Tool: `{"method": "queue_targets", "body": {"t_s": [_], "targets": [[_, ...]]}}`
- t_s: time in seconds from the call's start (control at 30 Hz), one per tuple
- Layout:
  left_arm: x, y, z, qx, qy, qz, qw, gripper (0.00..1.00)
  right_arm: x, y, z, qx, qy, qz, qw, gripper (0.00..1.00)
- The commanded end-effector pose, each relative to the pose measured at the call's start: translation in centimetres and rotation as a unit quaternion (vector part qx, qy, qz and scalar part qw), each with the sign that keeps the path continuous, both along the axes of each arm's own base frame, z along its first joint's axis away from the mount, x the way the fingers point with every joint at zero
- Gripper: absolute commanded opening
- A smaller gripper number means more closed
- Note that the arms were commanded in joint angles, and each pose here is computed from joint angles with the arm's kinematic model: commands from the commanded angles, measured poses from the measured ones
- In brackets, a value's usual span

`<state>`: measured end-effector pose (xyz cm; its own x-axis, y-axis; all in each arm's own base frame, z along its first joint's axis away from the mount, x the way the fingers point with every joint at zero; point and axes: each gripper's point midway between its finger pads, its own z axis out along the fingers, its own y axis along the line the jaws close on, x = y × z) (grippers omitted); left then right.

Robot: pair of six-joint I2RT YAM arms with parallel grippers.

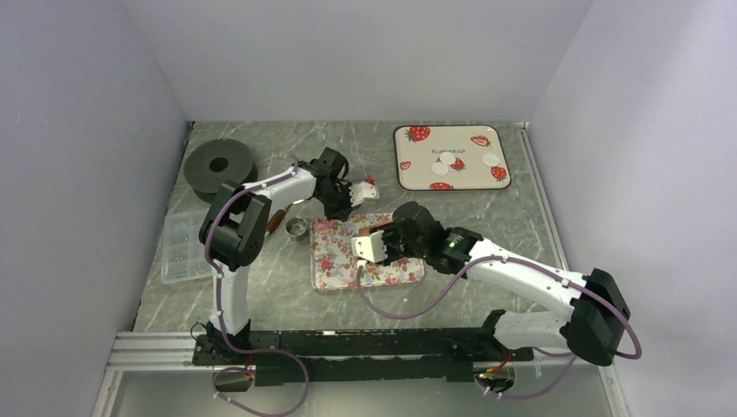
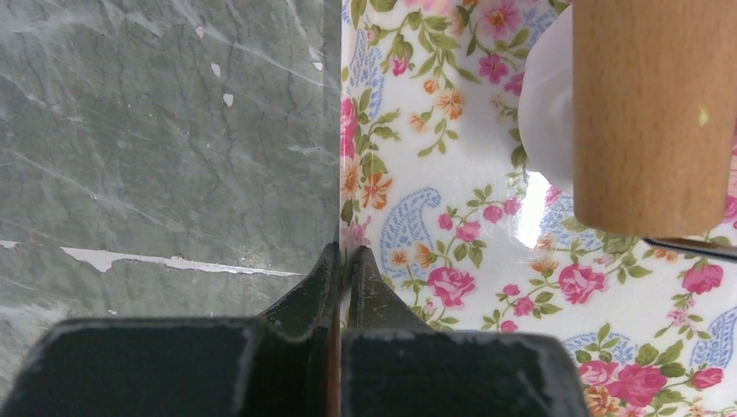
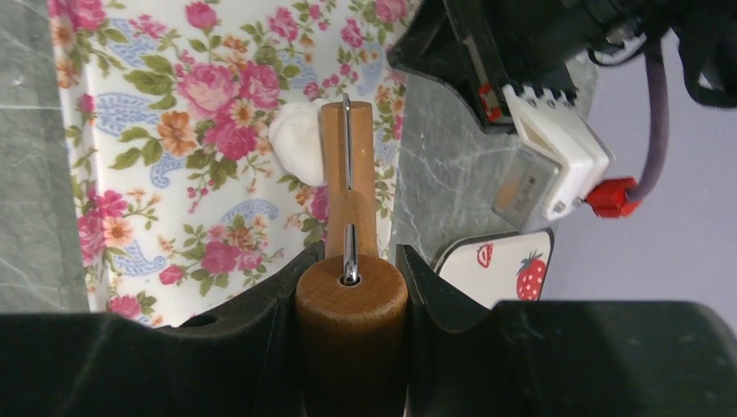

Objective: Roll out the dumpling wrappers from the dough
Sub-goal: Flatten out the dough on the work surface.

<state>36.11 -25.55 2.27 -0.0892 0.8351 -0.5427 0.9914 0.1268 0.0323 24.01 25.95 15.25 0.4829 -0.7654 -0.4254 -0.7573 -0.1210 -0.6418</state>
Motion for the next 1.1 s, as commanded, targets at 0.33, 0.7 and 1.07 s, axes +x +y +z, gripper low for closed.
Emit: {"method": "queue_targets", "body": {"t_s": [0.33, 0.7, 1.07], "targets": [[-3.3, 1.5, -3.1, 0.047, 0.057, 0.005, 0.997, 0.00, -2.3, 1.5, -2.9, -0.049, 0.002, 0.033, 0.998, 0.00], [-3.1, 1.7, -3.0, 0.052, 0.052, 0.010, 0.997, 0.00, -5.8, -0.1, -4.1, -0.076, 0.030, 0.033, 0.996, 0.00], [-3.1, 1.9, -3.0, 0.056, 0.052, 0.016, 0.997, 0.00, -4.4, 2.5, -4.7, -0.079, 0.018, 0.036, 0.996, 0.00]]}}
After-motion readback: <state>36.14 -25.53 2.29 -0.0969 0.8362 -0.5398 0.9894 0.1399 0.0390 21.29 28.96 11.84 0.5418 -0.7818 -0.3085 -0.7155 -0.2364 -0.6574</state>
